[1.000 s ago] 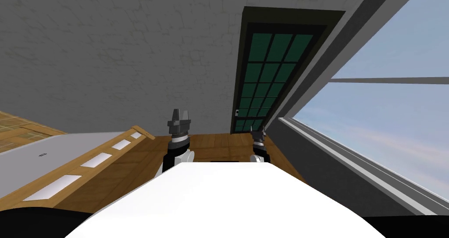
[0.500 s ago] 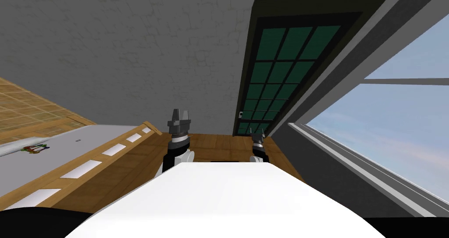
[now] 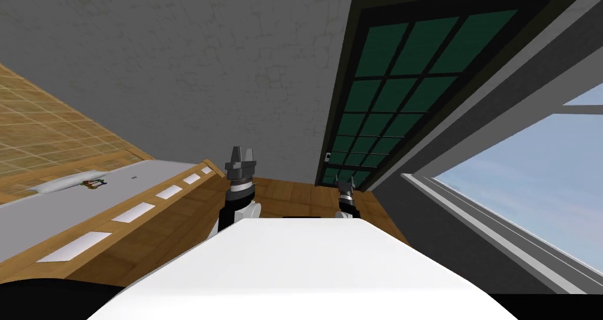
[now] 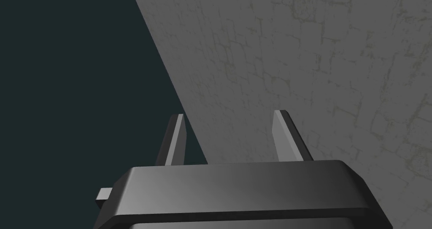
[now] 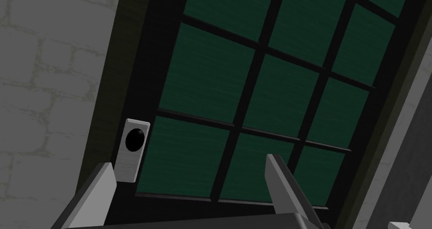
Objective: Pull the door open
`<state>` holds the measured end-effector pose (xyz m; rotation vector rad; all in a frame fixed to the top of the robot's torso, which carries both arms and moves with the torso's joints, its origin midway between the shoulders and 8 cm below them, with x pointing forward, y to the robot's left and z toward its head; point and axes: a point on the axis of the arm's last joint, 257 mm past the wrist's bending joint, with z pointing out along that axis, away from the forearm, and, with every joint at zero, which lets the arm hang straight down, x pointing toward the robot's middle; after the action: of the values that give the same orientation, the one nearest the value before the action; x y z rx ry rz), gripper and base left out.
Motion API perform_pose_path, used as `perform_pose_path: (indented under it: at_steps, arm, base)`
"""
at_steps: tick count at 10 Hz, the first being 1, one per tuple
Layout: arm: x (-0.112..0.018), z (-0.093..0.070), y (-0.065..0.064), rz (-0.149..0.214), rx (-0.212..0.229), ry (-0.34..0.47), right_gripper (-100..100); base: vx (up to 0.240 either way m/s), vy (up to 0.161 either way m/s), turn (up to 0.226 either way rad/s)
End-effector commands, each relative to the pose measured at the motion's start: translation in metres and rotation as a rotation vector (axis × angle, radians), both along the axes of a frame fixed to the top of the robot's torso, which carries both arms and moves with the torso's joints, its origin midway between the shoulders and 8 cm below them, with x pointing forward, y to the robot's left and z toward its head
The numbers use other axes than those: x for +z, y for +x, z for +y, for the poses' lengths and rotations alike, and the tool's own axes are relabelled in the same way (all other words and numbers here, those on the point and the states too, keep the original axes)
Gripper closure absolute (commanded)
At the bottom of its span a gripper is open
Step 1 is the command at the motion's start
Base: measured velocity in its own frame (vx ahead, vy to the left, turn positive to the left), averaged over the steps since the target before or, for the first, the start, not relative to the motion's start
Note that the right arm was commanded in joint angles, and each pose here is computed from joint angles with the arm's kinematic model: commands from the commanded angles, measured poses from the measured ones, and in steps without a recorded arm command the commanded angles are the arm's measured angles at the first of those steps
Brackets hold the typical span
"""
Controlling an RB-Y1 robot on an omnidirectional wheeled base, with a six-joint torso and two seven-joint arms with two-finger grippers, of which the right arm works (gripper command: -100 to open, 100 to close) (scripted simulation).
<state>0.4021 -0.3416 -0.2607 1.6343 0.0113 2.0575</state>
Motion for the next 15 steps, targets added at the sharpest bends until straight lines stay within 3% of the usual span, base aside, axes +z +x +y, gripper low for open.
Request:
perform_pose_path:
  at_steps: [1, 6, 15]
  arm:
    - [-0.011, -0.002, -0.001, 0.01, 0.0, 0.036, -100]
    - [-0.054, -0.016, -0.009, 0.055, -0.013, 0.164, -100]
    - [-0.11, -0.039, -0.028, 0.107, -0.059, 0.325, -100]
  base:
    - [0.085, -0.068, 0.131]
    - [0.105, -0.065, 0.198]
    - [0.088, -0.08, 0.156]
